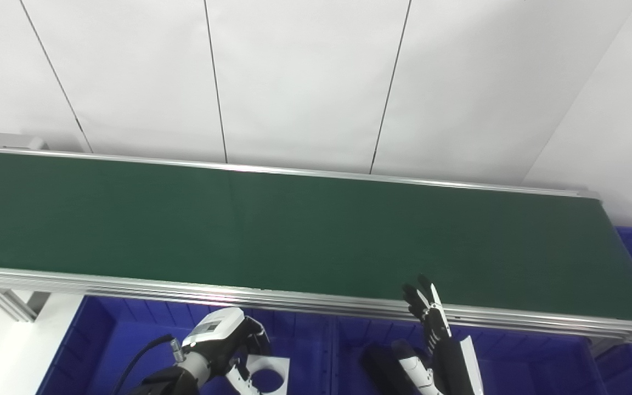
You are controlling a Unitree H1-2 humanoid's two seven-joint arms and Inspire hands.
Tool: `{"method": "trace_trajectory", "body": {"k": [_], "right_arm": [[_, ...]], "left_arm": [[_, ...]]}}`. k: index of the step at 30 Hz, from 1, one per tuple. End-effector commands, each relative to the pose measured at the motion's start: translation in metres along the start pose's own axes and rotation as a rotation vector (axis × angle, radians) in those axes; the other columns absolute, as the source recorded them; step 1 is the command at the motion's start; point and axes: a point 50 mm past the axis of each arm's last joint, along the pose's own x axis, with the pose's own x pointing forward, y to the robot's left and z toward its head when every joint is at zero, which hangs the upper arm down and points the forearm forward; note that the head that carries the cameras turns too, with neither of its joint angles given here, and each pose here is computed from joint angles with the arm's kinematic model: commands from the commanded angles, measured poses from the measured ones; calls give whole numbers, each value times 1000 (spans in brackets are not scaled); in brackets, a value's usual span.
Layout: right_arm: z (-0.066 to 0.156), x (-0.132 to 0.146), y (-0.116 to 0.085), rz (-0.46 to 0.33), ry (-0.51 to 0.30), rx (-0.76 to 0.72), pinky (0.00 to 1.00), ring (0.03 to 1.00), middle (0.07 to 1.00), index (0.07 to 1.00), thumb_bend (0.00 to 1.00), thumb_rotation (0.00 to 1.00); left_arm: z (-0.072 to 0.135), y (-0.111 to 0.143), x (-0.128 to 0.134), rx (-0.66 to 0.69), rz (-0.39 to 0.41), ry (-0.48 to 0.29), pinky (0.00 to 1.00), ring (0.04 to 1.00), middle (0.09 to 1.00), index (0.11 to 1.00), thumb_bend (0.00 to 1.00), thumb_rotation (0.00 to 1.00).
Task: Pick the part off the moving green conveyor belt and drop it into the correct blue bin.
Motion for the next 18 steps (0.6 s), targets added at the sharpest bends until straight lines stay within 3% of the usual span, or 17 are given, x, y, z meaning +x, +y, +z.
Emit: {"method": "trace_trajectory", "body": {"k": [1,6,9,12,14,18], "right_arm": [[10,5,-1,-8,-37,2,909,906,907,985,676,758],[12,4,1,-5,-33,-3,909,906,908,987,677,761],[13,3,2,-8,-32,3,908,907,908,989,678,757],[14,2,3,-11,-28,6,906,905,904,985,692,757],[14,1,3,-11,-26,7,903,903,904,986,687,750],[15,-1,2,-5,-25,7,910,909,911,982,680,743]], "left_arm": [[6,15,1,71,13,-2,783,824,833,790,648,182],[7,19,-4,102,-50,0,928,921,929,899,760,316],[4,25,-12,17,-83,-73,990,983,984,929,834,364],[1,29,-25,-169,-103,-140,988,999,999,943,924,381],[-2,29,-35,-319,-100,-211,927,1000,1000,938,957,370],[-6,14,-50,-590,4,-407,873,970,991,929,954,377]]}}
